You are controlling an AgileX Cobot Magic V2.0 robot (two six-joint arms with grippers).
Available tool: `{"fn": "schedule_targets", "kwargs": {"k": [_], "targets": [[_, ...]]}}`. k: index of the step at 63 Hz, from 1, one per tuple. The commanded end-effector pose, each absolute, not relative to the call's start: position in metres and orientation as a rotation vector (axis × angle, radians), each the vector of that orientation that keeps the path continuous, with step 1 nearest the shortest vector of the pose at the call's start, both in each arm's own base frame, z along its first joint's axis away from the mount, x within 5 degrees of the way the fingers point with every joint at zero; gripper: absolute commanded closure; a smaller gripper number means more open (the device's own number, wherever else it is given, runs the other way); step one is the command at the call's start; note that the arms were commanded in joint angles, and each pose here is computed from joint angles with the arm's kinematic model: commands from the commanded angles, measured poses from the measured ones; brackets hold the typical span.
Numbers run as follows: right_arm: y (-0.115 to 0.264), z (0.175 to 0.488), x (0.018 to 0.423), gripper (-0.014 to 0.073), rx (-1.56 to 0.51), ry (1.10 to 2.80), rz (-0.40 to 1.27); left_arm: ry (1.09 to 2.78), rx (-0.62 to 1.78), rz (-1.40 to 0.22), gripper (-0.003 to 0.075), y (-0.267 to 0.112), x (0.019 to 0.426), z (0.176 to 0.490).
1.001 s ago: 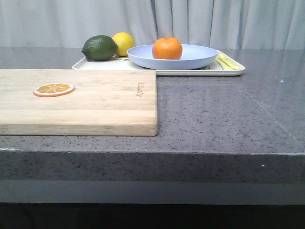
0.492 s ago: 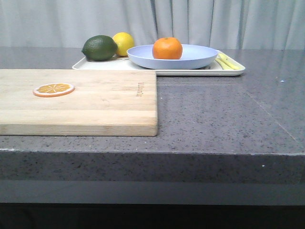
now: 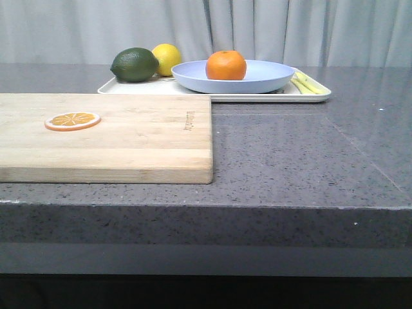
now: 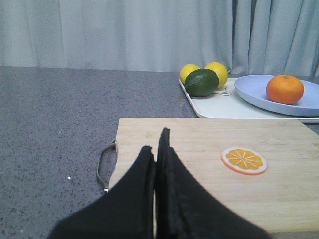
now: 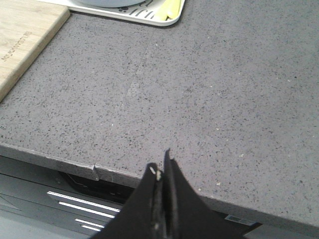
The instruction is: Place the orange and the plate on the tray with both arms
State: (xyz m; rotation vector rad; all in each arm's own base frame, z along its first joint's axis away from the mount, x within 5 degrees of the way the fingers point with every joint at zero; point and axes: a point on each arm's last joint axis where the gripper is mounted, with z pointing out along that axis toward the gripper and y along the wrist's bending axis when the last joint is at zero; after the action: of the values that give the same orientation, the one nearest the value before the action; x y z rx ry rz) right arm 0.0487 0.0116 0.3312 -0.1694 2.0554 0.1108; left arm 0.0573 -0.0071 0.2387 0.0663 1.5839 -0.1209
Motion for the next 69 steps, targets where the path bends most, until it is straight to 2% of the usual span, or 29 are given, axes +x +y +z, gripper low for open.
{"fn": "schedule_targets", "kwargs": {"k": [1,8,10,69], "targets": [[0.011,0.344,0.052,0.0712,-0.162,1.967,0.099,1.434,0.025,-0.149,0.074,-0.006,0.056,0.233],[0.011,0.344,0.052,0.0712,-0.162,1.967,0.099,1.389,0.008,-0.158,0.074,-0.005,0.055,0.213],[0.011,0.344,0.052,0.0712,-0.162,1.967,0.099,1.423,0.01,-0.161,0.074,-0.006,0.055,0.209],[0.011,0.344,0.052,0.0712,-0.162,1.968,0.099,1.444,0.039,-0.133,0.074,-0.006,0.055,0.208]]}}
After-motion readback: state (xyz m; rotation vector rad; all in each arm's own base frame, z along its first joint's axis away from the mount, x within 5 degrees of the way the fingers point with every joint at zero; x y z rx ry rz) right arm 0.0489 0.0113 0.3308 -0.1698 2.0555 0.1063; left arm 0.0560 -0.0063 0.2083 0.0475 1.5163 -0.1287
